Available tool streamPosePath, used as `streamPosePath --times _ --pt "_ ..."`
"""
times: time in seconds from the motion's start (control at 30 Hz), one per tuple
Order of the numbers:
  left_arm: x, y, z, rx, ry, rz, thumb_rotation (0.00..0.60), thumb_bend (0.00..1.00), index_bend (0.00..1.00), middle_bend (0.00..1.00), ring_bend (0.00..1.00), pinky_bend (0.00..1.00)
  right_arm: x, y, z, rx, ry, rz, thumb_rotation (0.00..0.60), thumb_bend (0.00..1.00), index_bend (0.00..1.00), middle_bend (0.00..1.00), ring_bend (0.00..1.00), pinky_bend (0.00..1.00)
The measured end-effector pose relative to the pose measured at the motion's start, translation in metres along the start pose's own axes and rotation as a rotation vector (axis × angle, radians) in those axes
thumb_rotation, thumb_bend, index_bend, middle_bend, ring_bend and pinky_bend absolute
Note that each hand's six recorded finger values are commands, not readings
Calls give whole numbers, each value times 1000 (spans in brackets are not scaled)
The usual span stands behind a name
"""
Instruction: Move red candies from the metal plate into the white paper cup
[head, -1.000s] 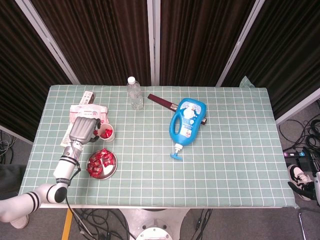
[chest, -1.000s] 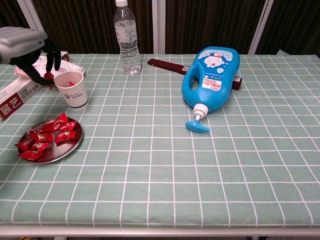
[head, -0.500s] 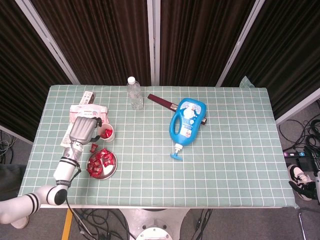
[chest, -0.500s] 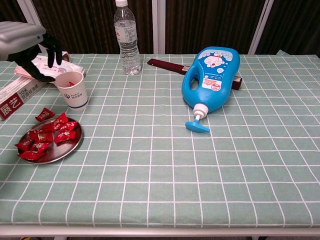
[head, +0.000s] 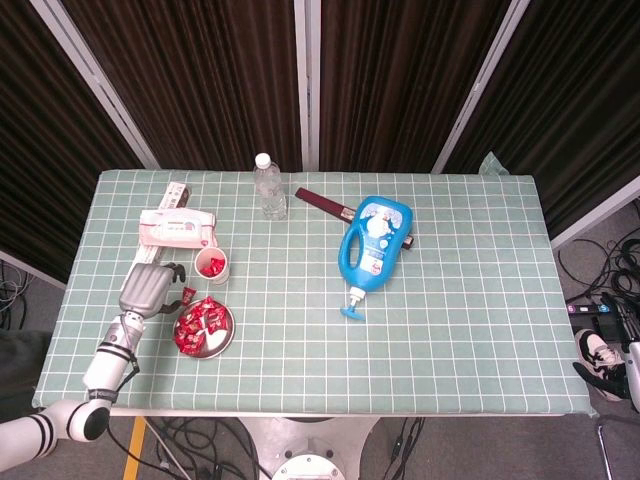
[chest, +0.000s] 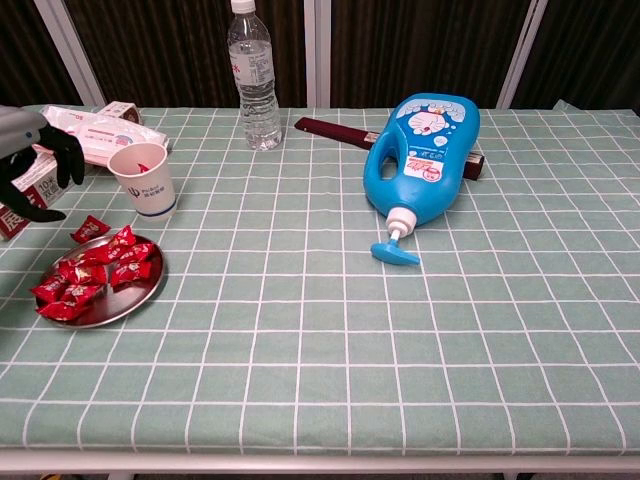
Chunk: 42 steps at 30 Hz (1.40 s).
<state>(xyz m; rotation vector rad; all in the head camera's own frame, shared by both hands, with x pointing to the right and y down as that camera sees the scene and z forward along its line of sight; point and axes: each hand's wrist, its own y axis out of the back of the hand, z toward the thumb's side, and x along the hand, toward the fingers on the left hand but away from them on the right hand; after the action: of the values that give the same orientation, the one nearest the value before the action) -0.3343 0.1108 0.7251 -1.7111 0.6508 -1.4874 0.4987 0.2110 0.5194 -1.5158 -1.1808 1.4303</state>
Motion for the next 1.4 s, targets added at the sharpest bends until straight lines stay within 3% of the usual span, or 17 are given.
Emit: streamPosePath --times 0.2,0.4,0.97,1.4 --pt "11 -21 0 9 15 -76 600 239 500 548 811 1000 2 1 -1 3 -8 -3 600 36 67 163 84 439" --pt "20 -28 2 5 22 -117 600 283 498 548 810 1000 2 1 -1 5 -12 -1 600 35 67 163 84 439" --pt "32 -35 5 16 28 -166 600 295 510 558 810 1000 1 0 -2 9 -19 5 600 35 67 163 84 440" --pt "41 -38 -1 -7 47 -162 600 412 629 678 830 1000 1 0 -2 10 -24 5 600 35 68 163 84 442"
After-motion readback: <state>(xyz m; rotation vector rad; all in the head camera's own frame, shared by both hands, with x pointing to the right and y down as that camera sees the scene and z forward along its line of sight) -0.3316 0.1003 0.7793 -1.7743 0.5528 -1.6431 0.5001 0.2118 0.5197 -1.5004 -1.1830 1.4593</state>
